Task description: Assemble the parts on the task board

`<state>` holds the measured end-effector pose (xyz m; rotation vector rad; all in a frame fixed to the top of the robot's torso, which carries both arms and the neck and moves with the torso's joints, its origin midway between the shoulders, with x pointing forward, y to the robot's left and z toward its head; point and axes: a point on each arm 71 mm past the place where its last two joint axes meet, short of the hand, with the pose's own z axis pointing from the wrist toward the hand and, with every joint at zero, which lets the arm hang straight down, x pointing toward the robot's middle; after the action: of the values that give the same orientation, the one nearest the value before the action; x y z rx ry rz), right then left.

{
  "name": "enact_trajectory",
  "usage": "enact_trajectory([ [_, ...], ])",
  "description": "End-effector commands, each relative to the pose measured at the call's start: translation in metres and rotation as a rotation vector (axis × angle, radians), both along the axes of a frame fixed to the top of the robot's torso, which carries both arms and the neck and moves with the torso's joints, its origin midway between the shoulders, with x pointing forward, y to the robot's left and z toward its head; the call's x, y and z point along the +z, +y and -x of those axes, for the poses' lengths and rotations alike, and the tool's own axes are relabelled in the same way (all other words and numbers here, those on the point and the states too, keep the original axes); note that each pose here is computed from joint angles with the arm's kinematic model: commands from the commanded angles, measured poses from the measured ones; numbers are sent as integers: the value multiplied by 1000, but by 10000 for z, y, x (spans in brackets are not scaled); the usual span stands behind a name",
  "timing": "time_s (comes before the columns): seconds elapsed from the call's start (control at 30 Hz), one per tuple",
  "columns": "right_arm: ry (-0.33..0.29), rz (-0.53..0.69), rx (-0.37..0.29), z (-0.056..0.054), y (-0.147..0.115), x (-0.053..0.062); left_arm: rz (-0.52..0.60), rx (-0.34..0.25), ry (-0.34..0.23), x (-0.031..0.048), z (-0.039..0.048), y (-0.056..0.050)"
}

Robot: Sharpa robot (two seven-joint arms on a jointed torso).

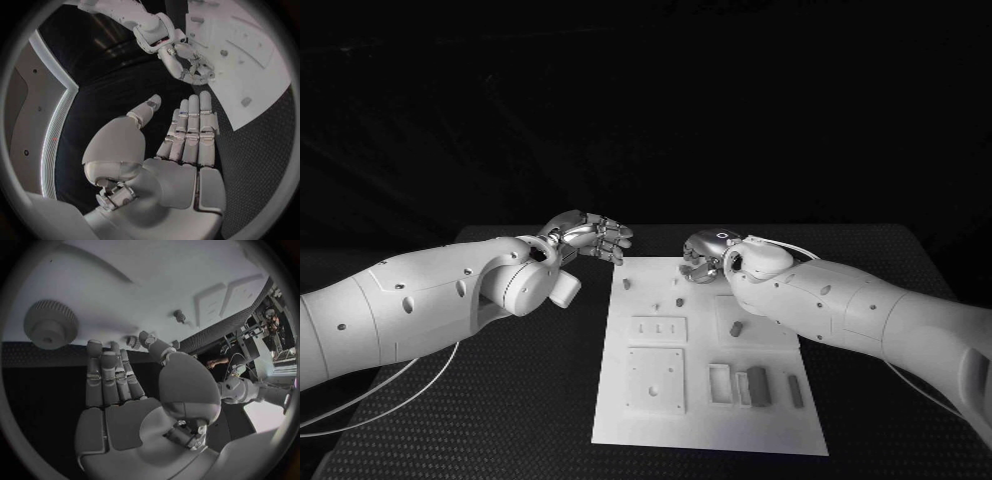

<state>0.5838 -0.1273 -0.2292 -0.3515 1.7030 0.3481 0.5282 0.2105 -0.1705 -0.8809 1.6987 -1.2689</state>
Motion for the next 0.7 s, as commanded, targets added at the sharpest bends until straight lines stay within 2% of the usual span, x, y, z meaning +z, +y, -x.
enact_trajectory([
  [0.03,30,13,20,14,-6,-39,4,-17,-4,14,6,-22],
  [0.23,23,13,29,12,4,-43,4,-17,-4,14,6,-25],
  [0.7,68,5,54,38,56,-93,4,-18,-4,14,7,-32],
])
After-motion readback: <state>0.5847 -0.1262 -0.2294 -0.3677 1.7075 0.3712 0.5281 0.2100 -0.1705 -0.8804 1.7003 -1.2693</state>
